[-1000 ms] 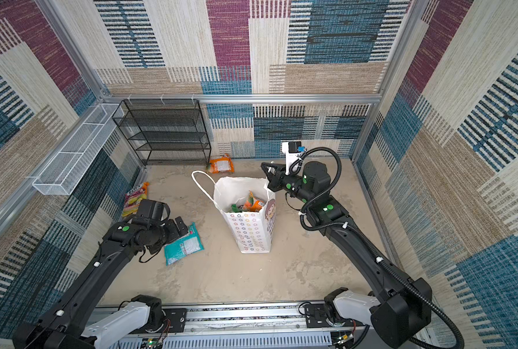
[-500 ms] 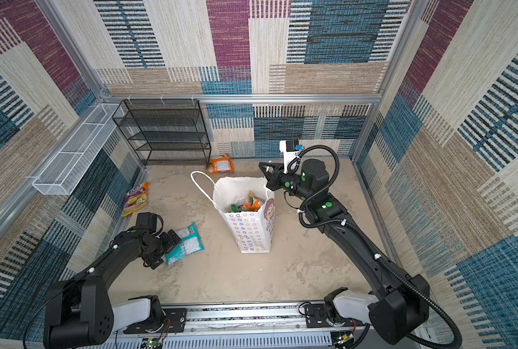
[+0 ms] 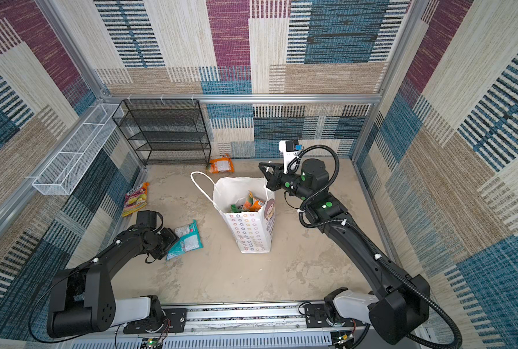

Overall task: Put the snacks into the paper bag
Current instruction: 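Grasp the teal packet's edge with the left gripper, then lift the teal packet with the left gripper up over the bag opening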

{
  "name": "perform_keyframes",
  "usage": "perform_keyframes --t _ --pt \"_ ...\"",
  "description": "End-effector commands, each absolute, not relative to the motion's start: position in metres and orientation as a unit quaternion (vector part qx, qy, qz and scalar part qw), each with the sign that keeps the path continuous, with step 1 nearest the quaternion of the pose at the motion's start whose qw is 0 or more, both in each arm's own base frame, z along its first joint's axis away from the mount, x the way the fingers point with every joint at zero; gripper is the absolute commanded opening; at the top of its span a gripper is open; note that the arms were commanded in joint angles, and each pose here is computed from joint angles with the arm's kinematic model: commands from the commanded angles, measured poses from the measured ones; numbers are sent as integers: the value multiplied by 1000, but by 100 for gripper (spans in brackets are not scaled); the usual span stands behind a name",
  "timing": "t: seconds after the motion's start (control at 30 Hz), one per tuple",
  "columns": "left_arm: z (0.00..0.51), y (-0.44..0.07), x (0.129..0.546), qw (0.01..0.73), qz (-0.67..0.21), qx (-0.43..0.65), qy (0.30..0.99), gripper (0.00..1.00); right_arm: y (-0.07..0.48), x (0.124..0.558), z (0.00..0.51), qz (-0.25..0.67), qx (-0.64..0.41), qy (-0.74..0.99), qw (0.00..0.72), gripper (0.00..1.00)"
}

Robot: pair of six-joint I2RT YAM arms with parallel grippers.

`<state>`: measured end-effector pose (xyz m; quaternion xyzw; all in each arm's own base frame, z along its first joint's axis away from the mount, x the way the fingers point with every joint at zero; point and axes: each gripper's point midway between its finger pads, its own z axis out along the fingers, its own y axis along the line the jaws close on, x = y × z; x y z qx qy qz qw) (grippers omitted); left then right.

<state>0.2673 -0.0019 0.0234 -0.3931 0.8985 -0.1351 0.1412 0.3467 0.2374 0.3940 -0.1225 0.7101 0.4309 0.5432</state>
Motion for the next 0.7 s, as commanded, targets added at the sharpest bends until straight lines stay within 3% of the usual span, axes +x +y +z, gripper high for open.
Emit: perform_keyframes --t 0.0,0.67 --pt "16 -9 250 108 -143 -400 899 54 239 344 409 440 -130 692 558 4" --pt "113 -21 262 233 -230 -389 861 13 239 340 414 445 -132 687 559 5"
